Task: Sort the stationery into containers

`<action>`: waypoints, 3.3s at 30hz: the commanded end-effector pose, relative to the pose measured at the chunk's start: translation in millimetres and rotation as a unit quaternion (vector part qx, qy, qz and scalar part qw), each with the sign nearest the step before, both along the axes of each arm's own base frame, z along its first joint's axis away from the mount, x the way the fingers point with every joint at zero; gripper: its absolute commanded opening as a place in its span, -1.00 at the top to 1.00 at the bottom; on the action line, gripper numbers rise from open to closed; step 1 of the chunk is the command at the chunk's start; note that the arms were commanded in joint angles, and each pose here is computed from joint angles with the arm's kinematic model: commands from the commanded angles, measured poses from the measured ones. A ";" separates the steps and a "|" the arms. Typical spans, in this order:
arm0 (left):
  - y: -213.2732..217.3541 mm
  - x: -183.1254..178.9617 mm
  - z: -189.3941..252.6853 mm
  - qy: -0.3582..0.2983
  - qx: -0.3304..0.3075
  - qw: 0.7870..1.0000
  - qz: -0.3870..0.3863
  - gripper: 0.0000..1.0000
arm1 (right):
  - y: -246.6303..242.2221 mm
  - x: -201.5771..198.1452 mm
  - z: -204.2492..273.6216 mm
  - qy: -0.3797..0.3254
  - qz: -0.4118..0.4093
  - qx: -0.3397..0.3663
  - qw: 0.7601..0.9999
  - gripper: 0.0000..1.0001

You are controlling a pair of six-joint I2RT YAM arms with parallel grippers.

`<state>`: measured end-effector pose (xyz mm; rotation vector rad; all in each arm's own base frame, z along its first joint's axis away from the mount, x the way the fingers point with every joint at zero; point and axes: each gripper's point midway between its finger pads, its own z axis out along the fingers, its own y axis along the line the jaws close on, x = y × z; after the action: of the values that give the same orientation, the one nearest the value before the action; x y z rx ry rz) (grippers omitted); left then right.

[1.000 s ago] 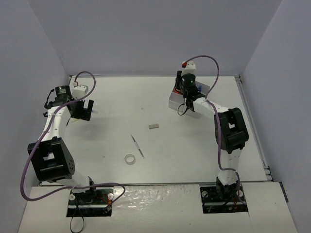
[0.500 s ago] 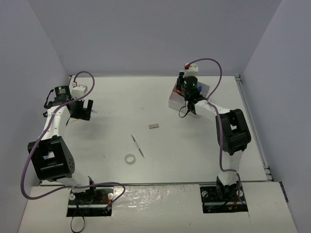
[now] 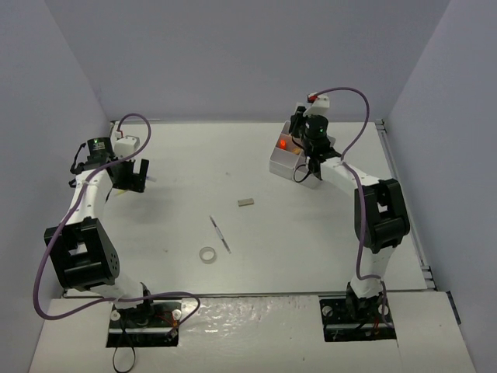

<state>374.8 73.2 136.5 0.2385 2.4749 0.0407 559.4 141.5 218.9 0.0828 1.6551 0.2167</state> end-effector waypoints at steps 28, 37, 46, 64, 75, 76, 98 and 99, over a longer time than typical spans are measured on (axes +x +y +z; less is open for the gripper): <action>9.5 3.1 19.6 -0.045 -0.013 0.999 0.024 -0.94 | 11.1 3.1 -43.1 0.005 0.011 0.006 1.000 1.00; 10.9 -0.1 23.6 -0.051 0.002 0.999 0.012 -0.94 | 22.1 4.0 -34.8 0.020 0.044 -0.004 0.999 0.00; 43.1 4.9 47.7 -0.070 -0.033 0.997 0.022 -0.69 | 22.7 -10.5 13.6 -0.008 0.054 0.009 0.998 -0.48; 55.0 99.7 18.9 0.042 0.103 0.981 -0.159 -0.38 | 29.8 -87.8 58.4 0.012 0.140 -0.011 0.990 -0.46; 55.5 131.3 -6.3 0.078 0.174 0.922 -0.337 -0.50 | 33.2 -98.9 61.9 0.017 0.135 -0.017 0.991 -0.44; 52.1 130.0 -9.8 0.080 0.171 0.919 -0.346 -0.51 | 36.5 -98.8 61.0 0.018 0.138 -0.019 0.990 -0.44; -50.2 102.3 -37.4 0.056 0.121 0.844 -0.520 -0.50 | 39.0 -103.3 33.2 0.055 0.139 -0.053 0.987 -0.43; -47.4 105.1 -39.2 0.059 0.125 0.846 -0.514 -0.50 | 38.0 -104.1 33.8 0.054 0.138 -0.054 0.987 -0.43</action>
<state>458.9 23.7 63.2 1.6099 2.2535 -0.2676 452.4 183.0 218.1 -0.2363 1.8796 0.3536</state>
